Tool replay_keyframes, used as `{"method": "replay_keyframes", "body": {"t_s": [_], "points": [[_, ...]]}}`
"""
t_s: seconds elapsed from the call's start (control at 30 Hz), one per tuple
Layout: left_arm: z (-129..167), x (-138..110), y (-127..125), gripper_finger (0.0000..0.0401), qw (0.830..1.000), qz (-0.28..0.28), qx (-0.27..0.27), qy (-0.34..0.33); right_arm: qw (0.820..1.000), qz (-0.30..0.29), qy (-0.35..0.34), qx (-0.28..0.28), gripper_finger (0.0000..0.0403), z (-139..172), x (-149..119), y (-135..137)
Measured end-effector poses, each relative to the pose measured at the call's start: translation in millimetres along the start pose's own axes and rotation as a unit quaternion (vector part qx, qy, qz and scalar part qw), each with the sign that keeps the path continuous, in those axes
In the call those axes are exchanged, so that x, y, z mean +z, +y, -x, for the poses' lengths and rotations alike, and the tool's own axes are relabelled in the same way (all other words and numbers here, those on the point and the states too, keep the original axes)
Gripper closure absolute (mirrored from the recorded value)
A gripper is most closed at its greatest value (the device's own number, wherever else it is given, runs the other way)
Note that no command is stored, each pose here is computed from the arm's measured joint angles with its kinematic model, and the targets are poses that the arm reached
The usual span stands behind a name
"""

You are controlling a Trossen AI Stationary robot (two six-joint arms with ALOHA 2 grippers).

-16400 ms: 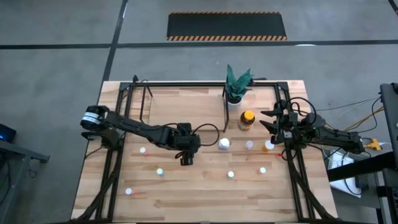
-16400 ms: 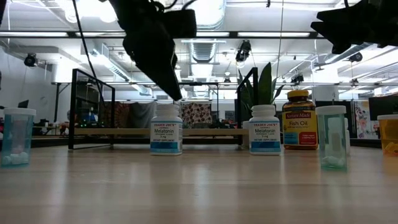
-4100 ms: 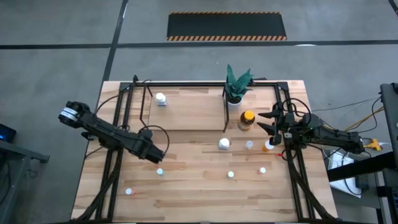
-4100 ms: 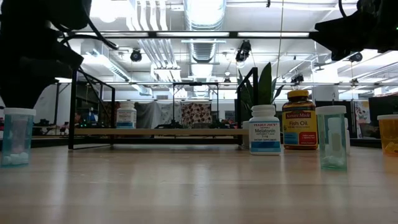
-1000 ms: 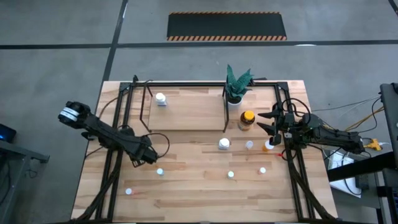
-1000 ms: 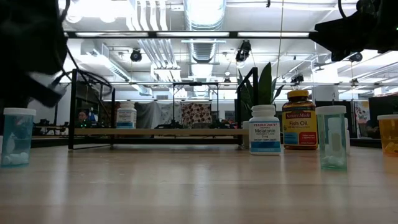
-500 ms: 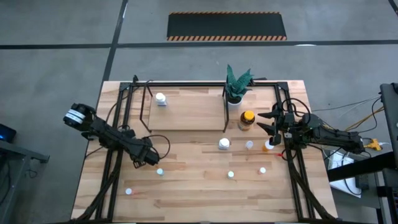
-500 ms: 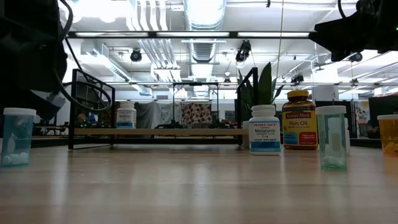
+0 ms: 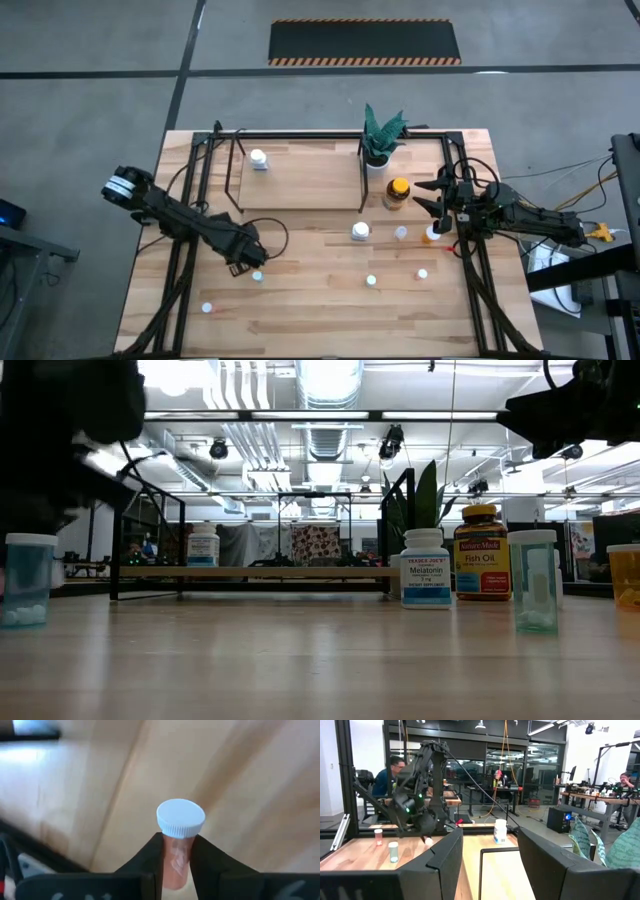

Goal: Pick and place medicine bottles onto shelf by color
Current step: Put the left pink medicine bottle on the shelf

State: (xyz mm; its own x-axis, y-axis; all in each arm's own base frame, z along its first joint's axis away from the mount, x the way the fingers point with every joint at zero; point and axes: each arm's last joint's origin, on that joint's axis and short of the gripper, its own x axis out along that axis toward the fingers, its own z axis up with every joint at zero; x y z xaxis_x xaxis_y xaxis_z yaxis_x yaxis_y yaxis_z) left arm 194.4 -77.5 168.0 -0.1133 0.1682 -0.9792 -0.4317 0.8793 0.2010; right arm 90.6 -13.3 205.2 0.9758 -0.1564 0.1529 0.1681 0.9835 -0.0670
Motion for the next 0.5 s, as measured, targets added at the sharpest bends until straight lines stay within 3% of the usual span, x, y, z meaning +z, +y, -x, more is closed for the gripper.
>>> {"method": "replay_keyframes", "body": {"t_s": [0.13,0.23,0.37,0.5], "points": [[32.9,16.6,-9.4,0.0348,0.996,-0.015,-0.018,-0.082,1.0,0.0,0.0,0.0,0.022,0.0,0.0,0.0],[59.1,30.3,-14.1,0.0347,0.983,-0.025,-0.003,-0.183,1.0,0.0,0.0,0.0,0.022,0.0,0.0,0.0],[81.6,49.9,-17.3,0.0347,0.935,-0.006,0.045,-0.353,1.0,0.0,0.0,0.0,0.022,0.0,0.0,0.0],[87.1,72.3,-11.5,0.0347,0.882,0.079,0.079,-0.458,1.0,0.0,0.0,0.0,0.022,0.0,0.0,0.0]]}}
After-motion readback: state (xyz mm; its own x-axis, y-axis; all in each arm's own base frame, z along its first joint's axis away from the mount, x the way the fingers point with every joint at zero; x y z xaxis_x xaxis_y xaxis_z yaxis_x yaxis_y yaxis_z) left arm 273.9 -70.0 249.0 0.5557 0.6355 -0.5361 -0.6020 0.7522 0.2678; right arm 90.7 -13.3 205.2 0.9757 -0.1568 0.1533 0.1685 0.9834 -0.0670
